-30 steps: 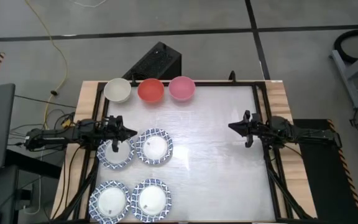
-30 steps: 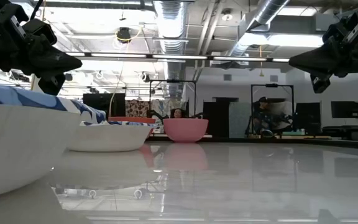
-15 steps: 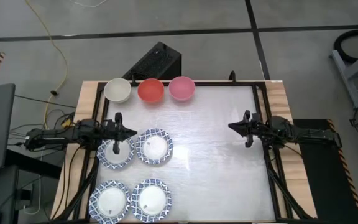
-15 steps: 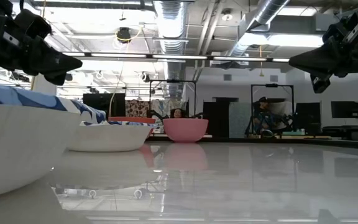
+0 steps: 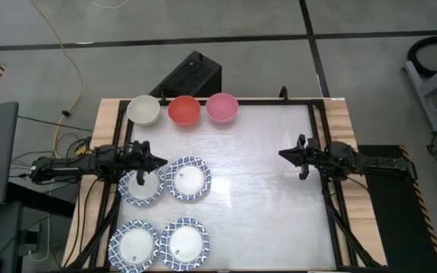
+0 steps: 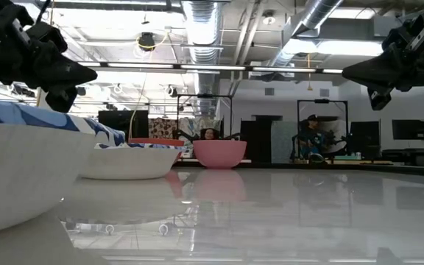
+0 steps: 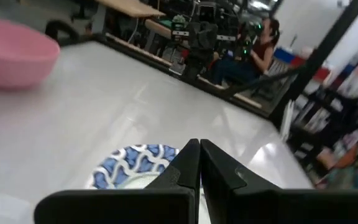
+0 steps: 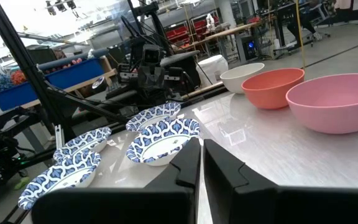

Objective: Nest bowls inside each other by size order
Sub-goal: Stack the white patterned bowl on top of the white patterned bowl

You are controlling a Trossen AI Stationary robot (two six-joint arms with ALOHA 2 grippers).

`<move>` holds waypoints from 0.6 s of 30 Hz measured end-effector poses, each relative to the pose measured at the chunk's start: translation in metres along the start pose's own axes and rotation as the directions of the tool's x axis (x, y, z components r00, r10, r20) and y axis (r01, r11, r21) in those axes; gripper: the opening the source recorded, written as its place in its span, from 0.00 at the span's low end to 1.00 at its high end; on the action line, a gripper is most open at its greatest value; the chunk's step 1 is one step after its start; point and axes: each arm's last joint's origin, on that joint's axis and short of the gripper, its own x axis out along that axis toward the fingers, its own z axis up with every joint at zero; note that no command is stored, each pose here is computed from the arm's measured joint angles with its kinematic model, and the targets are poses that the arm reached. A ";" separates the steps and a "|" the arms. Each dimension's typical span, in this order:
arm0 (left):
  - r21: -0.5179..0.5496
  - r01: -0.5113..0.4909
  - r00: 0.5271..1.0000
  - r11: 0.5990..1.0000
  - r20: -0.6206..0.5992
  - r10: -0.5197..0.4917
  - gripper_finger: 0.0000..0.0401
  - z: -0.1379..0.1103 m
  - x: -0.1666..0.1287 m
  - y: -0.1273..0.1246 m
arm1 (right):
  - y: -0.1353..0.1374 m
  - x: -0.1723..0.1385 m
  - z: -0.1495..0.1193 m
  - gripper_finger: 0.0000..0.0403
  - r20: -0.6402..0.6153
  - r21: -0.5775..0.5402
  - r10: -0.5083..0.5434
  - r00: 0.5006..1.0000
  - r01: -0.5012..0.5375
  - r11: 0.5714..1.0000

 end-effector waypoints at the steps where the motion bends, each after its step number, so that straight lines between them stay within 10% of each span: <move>1: -0.036 0.000 1.000 0.999 0.000 0.000 0.00 0.000 0.000 0.000 | 0.000 0.000 0.000 0.11 0.000 0.000 0.000 1.000 0.000 1.000; 18: -0.344 -0.074 0.986 0.936 0.115 0.120 0.00 0.006 0.000 0.002 | 0.000 0.000 0.000 0.11 0.001 0.000 0.000 1.000 0.000 1.000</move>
